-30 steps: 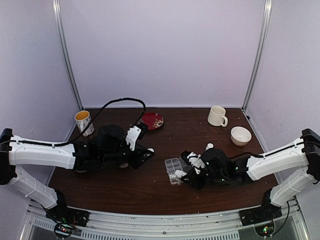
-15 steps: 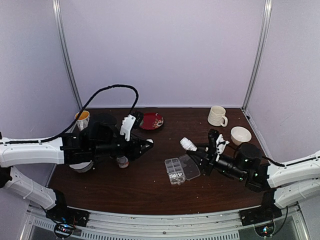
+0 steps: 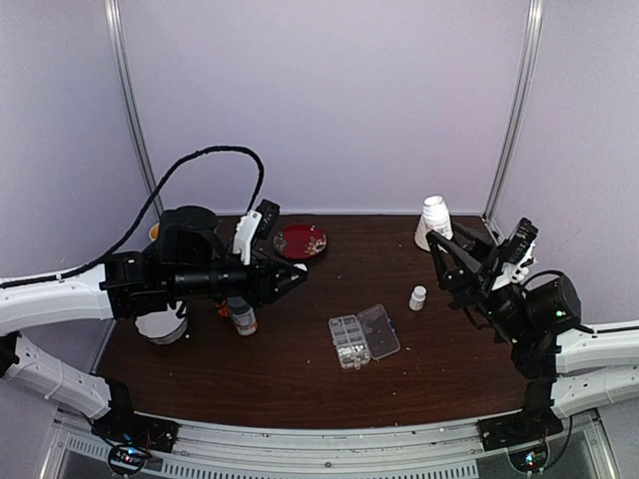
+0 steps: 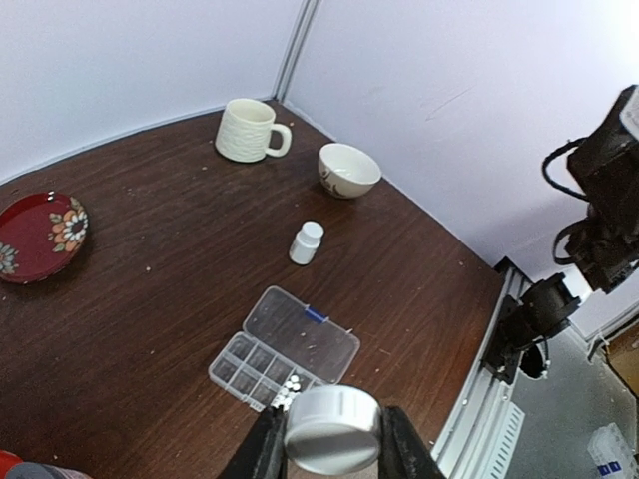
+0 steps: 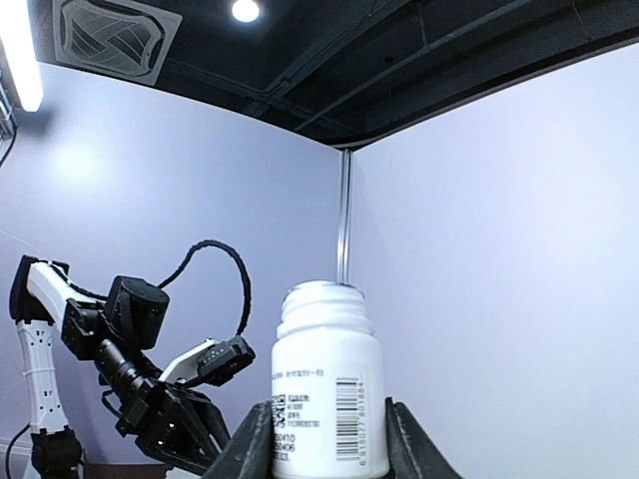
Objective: Sort the pills into containers
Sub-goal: Screw the lid of the pill bottle onto the pill bottle.
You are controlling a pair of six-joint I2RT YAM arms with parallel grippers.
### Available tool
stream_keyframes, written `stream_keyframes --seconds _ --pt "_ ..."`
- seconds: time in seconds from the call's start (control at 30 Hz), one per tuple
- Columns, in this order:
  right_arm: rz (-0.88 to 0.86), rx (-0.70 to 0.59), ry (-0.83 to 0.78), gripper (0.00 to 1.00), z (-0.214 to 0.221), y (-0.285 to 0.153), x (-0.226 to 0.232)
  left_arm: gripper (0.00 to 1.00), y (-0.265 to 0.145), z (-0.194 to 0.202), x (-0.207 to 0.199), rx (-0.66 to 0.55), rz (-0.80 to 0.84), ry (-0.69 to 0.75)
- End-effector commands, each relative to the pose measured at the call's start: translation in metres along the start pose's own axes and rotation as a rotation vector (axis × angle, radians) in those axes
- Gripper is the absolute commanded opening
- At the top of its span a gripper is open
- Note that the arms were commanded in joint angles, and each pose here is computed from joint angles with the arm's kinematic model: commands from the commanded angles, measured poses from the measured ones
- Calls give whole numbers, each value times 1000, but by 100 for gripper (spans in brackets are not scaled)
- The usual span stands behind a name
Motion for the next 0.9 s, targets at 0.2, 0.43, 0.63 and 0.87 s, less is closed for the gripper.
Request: stream_keyframes --seconds 0.2,0.43,0.63,0.87 --pt "-179 235 -102 0 43 10 24 0 -21 -65 -57 -137 303 -11" --pt "-320 328 -155 0 53 5 43 0 -30 -87 -80 -179 453 -64" --pt "-393 356 -131 0 52 15 59 0 -27 -90 -90 -177 538 -100" --pt "-405 389 -129 0 56 27 65 0 -22 -87 -95 -150 581 -126"
Point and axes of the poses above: each gripper's point midway between its finger pads, its own y axis out along the fingers, its own x axis along the line the jaws close on, z = x × y, the point moved 3 cm from there along -y, back along the fingers, and after that the axes turned 8 degrees about y, right-handed, at the moved point
